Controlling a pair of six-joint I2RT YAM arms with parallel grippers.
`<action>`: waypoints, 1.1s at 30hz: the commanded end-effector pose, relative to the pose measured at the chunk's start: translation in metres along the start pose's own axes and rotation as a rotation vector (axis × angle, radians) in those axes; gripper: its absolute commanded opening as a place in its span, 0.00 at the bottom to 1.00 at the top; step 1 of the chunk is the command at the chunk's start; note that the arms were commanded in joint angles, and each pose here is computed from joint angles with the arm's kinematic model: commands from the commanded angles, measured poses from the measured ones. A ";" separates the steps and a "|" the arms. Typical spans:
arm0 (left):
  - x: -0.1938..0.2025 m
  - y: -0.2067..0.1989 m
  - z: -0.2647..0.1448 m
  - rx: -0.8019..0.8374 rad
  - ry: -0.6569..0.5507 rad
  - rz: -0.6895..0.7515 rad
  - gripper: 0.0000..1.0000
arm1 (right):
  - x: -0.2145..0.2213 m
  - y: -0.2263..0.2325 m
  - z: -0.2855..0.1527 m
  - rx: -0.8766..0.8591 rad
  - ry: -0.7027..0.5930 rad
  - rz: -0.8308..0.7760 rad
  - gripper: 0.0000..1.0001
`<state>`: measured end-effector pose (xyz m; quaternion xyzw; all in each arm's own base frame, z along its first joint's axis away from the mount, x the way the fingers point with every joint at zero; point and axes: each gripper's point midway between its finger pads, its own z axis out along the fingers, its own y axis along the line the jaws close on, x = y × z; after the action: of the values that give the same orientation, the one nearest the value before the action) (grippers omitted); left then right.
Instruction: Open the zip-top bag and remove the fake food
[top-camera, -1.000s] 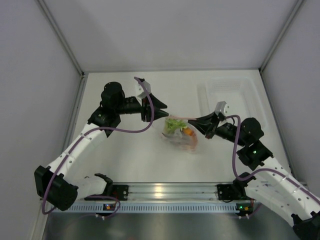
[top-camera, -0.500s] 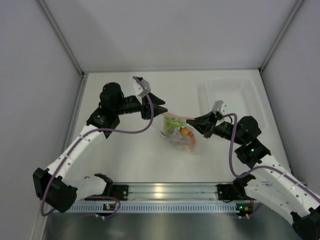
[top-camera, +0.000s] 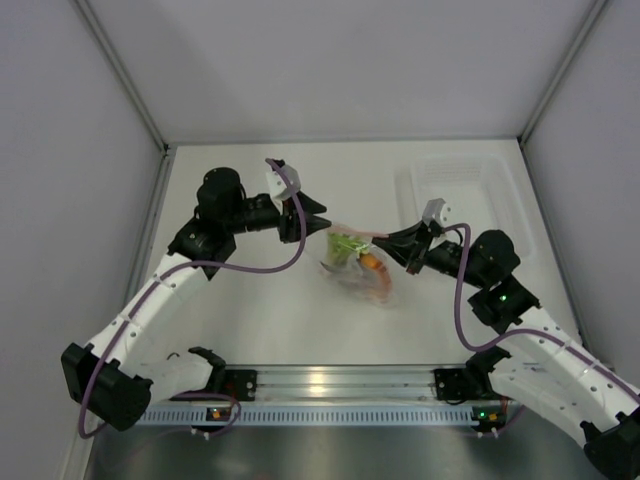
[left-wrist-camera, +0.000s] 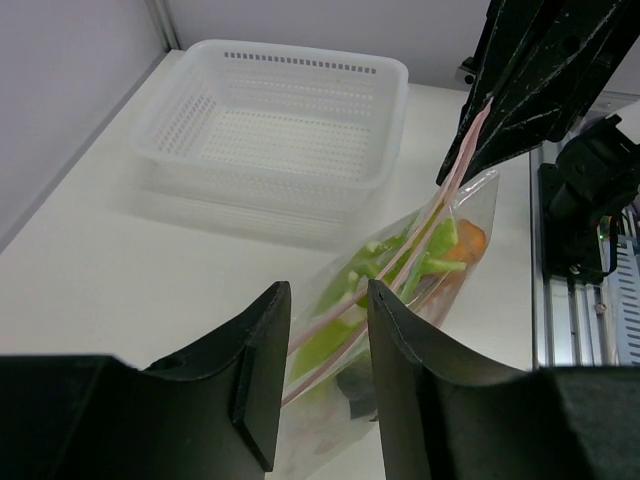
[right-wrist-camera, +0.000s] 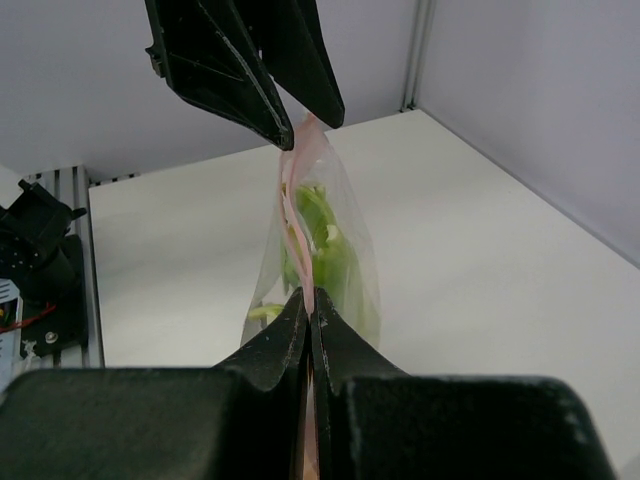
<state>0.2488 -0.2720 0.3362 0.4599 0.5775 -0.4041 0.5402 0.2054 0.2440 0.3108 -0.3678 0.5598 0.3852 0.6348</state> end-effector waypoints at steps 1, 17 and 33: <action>-0.011 -0.004 0.000 0.029 -0.015 0.044 0.42 | -0.027 -0.004 0.001 0.009 -0.056 -0.053 0.00; -0.004 0.002 0.013 0.077 0.010 0.023 0.43 | -0.035 0.007 0.000 -0.046 -0.090 -0.063 0.00; 0.001 -0.018 0.017 0.230 0.018 -0.020 0.55 | -0.037 -0.004 0.000 0.014 -0.092 -0.063 0.00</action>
<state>0.2432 -0.2899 0.3157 0.4990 0.5651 -0.4602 0.4689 0.2024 0.2452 0.3127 -0.3726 0.5538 0.3903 0.6342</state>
